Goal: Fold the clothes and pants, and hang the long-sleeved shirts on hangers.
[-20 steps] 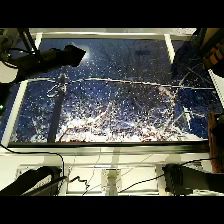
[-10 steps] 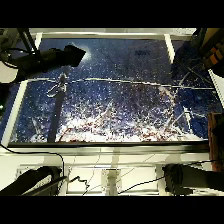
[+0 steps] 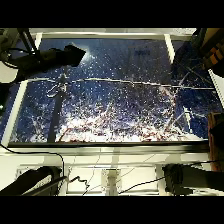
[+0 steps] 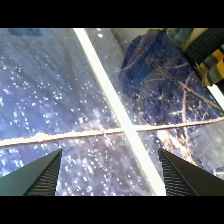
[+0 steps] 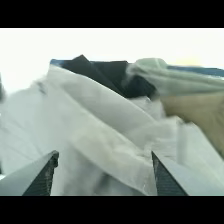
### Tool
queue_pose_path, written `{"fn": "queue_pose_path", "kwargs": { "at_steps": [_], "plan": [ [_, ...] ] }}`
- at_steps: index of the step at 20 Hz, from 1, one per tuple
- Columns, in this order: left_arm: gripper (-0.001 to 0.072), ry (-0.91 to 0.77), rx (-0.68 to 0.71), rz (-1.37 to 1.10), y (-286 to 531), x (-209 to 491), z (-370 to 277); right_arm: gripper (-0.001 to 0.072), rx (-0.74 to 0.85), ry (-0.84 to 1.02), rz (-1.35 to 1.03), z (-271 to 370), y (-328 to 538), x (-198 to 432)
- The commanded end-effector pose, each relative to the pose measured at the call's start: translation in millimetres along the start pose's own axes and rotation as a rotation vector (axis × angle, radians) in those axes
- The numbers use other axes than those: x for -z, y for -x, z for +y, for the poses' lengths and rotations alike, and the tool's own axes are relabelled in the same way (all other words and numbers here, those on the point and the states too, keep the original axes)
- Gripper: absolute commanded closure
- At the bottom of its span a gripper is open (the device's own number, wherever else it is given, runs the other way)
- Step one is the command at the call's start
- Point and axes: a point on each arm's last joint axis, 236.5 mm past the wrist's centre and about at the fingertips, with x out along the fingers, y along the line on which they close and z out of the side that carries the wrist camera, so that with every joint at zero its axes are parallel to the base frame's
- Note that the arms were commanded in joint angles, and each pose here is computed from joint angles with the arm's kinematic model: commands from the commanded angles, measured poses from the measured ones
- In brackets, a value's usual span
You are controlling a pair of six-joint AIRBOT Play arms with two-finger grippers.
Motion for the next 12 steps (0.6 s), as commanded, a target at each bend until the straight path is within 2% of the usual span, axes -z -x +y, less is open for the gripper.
{"fn": "queue_pose_path", "kwargs": {
  "at_steps": [1,2,3,7,12],
  "plan": [
    [0.0015,0.001,-0.002,0.001,-0.6,0.2,1.1,0.0254,-0.176,-0.024,-0.019,42.7,-0.3,-6.0],
    [0.0015,0.001,-0.002,0.001,-0.7,0.4,1.2,0.0519,-0.236,-0.023,-0.013,60.3,1.9,-4.0],
    [0.0015,0.001,-0.002,0.001,-0.7,0.4,1.2,0.0683,-0.295,-0.018,0.0,79.0,3.6,-0.1],
    [0.0015,0.001,-0.002,0.001,-0.7,0.4,1.2,0.0691,-0.503,0.078,0.089,166.3,12.6,37.4],
    [0.0015,0.001,-0.002,0.001,-0.8,0.5,1.1,0.0691,-0.667,0.516,0.288,281.3,46.3,176.1]
  ]
}}
